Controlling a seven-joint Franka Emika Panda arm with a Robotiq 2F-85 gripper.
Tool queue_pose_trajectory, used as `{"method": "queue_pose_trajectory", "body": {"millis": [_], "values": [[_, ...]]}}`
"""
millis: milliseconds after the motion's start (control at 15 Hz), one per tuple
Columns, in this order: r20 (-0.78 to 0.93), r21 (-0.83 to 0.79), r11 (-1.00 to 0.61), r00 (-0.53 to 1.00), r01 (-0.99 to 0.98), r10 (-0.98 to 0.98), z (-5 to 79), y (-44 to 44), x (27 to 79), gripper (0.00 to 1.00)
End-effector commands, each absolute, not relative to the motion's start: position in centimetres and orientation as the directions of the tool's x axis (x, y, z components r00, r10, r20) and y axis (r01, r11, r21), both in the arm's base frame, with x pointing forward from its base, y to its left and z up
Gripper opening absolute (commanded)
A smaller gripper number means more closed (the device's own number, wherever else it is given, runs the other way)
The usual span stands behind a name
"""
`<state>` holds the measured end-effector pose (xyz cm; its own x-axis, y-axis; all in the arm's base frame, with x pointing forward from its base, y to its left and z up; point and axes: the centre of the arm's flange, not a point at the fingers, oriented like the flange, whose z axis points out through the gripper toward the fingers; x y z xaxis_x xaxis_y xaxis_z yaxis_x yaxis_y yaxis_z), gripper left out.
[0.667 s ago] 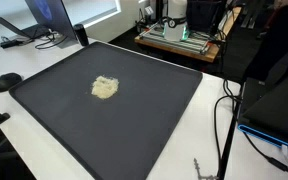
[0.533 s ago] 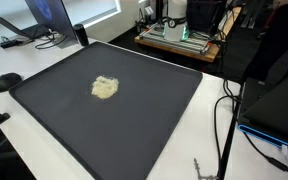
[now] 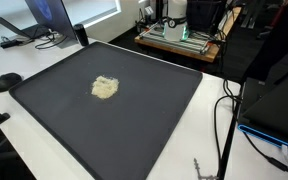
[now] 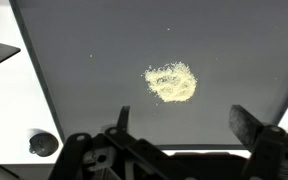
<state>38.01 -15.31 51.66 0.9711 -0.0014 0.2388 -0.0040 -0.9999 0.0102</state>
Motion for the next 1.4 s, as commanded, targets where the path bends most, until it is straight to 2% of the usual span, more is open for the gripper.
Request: {"method": "queue_pose_trajectory", "body": {"millis": [0,600,867,1333], "values": [[0.201,0.127,-0.990,0.976,0.058,0.083,50.4,-9.8,39.7,1.00],[-0.043,0.415,-0.837,0.927,0.356,0.373,41.6,10.0,44.5,1.00],[-0.124,0.506,-0.748,0.894,0.429,0.430,36.5,13.5,46.4,1.00],[-0.205,0.602,-0.636,0.863,0.483,0.461,27.9,14.5,50.8,1.00]]}}
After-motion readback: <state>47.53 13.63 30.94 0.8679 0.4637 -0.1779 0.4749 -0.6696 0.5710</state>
